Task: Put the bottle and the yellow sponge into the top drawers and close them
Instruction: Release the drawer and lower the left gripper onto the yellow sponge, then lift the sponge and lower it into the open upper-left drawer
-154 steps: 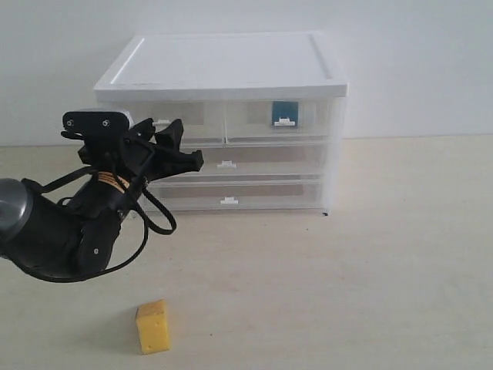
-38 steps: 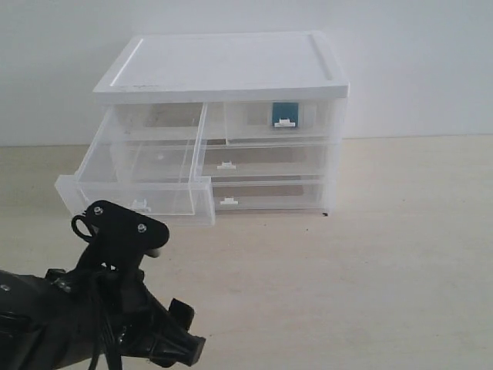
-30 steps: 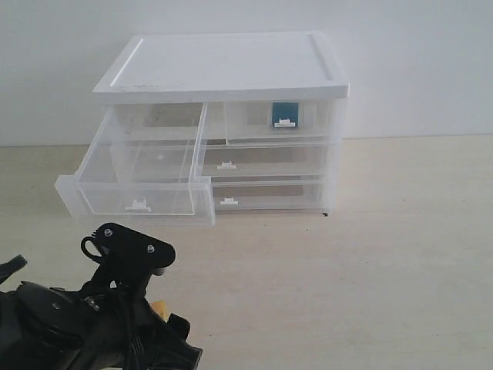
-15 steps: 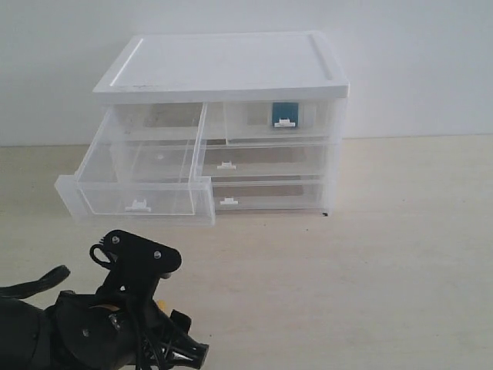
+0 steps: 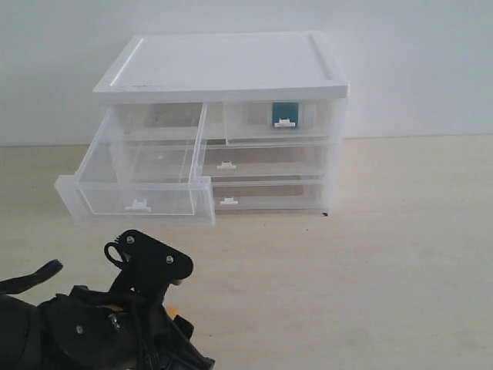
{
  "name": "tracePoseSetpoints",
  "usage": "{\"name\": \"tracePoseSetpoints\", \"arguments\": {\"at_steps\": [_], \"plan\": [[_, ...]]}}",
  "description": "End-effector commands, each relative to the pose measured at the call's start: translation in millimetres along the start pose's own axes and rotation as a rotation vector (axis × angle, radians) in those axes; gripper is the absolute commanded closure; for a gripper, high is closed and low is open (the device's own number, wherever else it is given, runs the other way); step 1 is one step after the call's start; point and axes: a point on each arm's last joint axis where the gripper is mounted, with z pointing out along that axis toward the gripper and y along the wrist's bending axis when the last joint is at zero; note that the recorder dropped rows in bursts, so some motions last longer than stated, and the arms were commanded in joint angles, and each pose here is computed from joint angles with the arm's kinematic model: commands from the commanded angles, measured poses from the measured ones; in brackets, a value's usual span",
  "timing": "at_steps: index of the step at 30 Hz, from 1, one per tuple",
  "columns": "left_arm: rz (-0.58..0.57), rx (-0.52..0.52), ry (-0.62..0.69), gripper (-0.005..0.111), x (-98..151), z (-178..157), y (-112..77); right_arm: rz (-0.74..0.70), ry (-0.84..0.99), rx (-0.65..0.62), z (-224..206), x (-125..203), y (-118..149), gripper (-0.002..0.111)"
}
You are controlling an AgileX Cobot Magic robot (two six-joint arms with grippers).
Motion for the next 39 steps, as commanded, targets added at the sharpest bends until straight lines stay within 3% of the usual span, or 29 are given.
{"name": "tracePoseSetpoints", "arguments": {"at_steps": [1,6,11,16,23,25,30,39], "plan": [[0.014,0.053,-0.023,0.103,-6,-17,-1.0,0.003,-0.012,0.003,0,-1,0,0.108],[0.050,0.088,-0.008,0.103,-5,-36,4.1,0.003,-0.012,0.003,0,-1,0,0.108],[0.165,0.284,-0.031,0.103,0,-56,-5.9,0.003,-0.012,0.003,0,-1,0,0.108],[0.267,0.418,-0.143,0.103,-4,-86,-16.0,0.003,-0.012,0.003,0,-1,0,0.108],[0.271,0.565,-0.379,0.103,-30,-137,-13.6,0.003,-0.012,0.003,0,-1,0,0.108],[0.275,0.539,-0.440,0.103,-38,-148,-8.1,0.003,-0.012,0.003,0,-1,0,0.108],[0.220,0.343,-0.546,0.103,-61,-167,14.6,0.003,-0.012,0.003,0,-1,0,0.108],[0.165,0.027,-0.598,0.103,-91,-183,43.6,0.003,-0.012,0.003,0,-1,0,0.108]]}}
